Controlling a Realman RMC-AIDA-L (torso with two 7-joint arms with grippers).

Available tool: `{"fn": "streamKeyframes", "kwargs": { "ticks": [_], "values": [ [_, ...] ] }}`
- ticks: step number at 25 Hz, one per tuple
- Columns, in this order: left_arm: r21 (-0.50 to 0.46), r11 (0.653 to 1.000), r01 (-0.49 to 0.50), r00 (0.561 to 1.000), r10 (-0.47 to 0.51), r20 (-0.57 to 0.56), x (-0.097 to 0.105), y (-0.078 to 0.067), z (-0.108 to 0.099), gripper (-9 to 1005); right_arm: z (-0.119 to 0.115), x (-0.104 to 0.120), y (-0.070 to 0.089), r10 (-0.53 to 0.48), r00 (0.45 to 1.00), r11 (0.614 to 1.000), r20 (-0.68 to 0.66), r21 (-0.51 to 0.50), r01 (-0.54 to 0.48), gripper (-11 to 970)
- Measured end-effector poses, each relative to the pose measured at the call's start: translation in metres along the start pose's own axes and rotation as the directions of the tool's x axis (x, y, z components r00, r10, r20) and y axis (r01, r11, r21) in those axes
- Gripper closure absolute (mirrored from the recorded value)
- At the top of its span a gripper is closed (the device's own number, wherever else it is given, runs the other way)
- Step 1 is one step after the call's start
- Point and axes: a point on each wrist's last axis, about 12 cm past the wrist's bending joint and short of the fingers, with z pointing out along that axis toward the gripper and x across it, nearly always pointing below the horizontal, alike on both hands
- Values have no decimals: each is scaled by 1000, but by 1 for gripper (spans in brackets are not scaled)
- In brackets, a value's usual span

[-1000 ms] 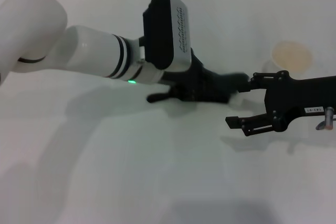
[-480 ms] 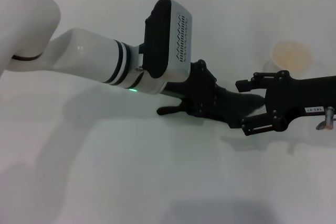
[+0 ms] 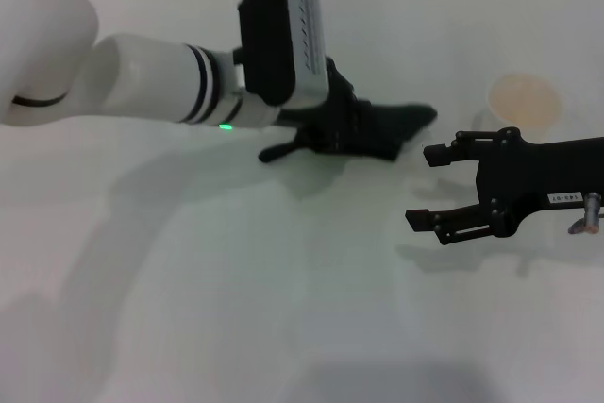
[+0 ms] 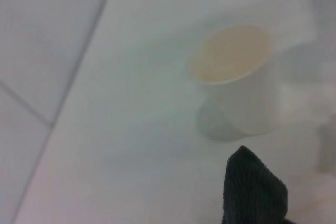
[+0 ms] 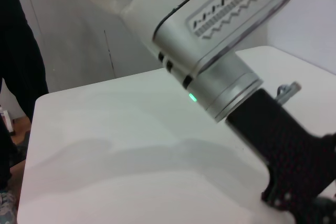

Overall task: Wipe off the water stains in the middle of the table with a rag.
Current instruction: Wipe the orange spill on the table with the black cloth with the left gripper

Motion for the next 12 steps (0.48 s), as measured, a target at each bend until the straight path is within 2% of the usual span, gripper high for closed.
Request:
{"fn": "streamKeyframes", "kwargs": {
  "ticks": [6, 12],
  "values": [
    [-88, 996, 33, 999, -35, -22, 7, 13, -5, 928, 0, 1, 0, 3, 1000, 1000, -1, 0, -3, 90],
    [-89, 996, 17, 999, -20, -41, 10, 12, -5, 921, 0, 1, 0, 4, 1000, 1000, -1, 1, -4, 90]
  ]
}}
